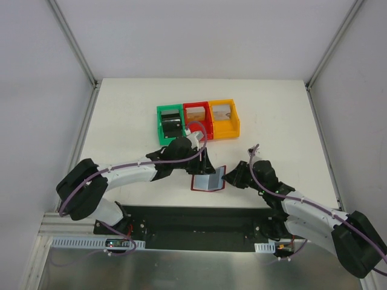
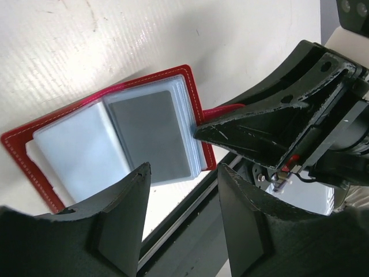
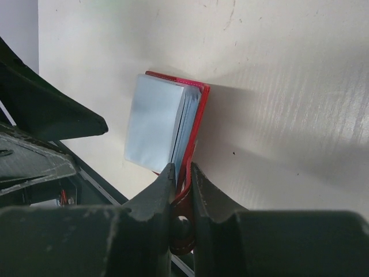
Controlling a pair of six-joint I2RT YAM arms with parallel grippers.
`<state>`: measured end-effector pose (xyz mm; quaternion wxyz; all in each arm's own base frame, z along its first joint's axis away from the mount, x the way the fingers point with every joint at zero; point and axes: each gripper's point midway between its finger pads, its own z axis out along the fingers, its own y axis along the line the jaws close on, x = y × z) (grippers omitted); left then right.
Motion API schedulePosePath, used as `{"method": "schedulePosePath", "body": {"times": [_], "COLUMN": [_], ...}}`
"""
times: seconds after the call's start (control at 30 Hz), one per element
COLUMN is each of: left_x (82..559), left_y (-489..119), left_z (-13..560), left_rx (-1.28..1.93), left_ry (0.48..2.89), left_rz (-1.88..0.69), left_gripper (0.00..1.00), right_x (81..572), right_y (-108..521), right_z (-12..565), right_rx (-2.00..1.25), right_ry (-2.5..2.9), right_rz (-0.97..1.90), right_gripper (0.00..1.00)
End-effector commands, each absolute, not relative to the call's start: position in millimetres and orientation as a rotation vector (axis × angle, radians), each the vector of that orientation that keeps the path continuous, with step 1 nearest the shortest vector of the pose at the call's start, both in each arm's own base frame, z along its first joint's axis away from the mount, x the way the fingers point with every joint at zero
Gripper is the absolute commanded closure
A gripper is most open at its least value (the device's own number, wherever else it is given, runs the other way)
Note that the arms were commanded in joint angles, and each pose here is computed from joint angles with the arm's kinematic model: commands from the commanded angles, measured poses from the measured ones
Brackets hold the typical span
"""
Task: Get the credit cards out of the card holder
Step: Open the card holder at the center of the board.
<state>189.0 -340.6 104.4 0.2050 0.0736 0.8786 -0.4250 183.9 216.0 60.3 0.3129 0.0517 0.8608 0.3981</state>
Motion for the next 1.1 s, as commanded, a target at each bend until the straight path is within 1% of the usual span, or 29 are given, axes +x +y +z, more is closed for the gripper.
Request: {"method": "schedulePosePath", "body": {"times": [0.0, 0.13, 0.4, 0.6, 0.67, 0.83, 1.07], "left_x": [185.4, 183.7, 187.2, 186.0, 186.3, 188.3, 187.0], "left_y": [-351.1, -356.0, -360.9, -361.1, -359.8, -356.0, -359.7], "left_z": [96.0, 87.8, 77.5, 68.7, 66.1, 61.4, 64.3], "left_rx": [0.301, 0.326, 0.369, 0.426, 0.431, 0.426, 0.425], "left_ry": [2.489, 2.51, 2.538, 2.556, 2.561, 2.581, 2.581], "left_rz": [-1.129, -1.098, -0.97, -0.811, -0.775, -0.697, -0.703], "left_gripper": [0.5, 0.49, 0.49, 0.49, 0.48, 0.48, 0.48], "right_x": [190.9, 191.0, 190.8, 190.8, 190.4, 190.5, 189.5], "right_y": [219.8, 219.4, 220.3, 220.8, 220.8, 221.4, 221.6], "right_z": [73.3, 72.8, 76.8, 79.3, 79.8, 83.8, 85.1], "right_rx": [0.111, 0.105, 0.093, 0.088, 0.084, 0.079, 0.074], "right_ry": [2.239, 2.242, 2.236, 2.238, 2.238, 2.231, 2.226], "right_rz": [1.057, 1.05, 1.056, 1.056, 1.056, 1.062, 1.069], "right_gripper": [0.89, 0.93, 0.95, 0.98, 1.0, 1.0, 1.0]}}
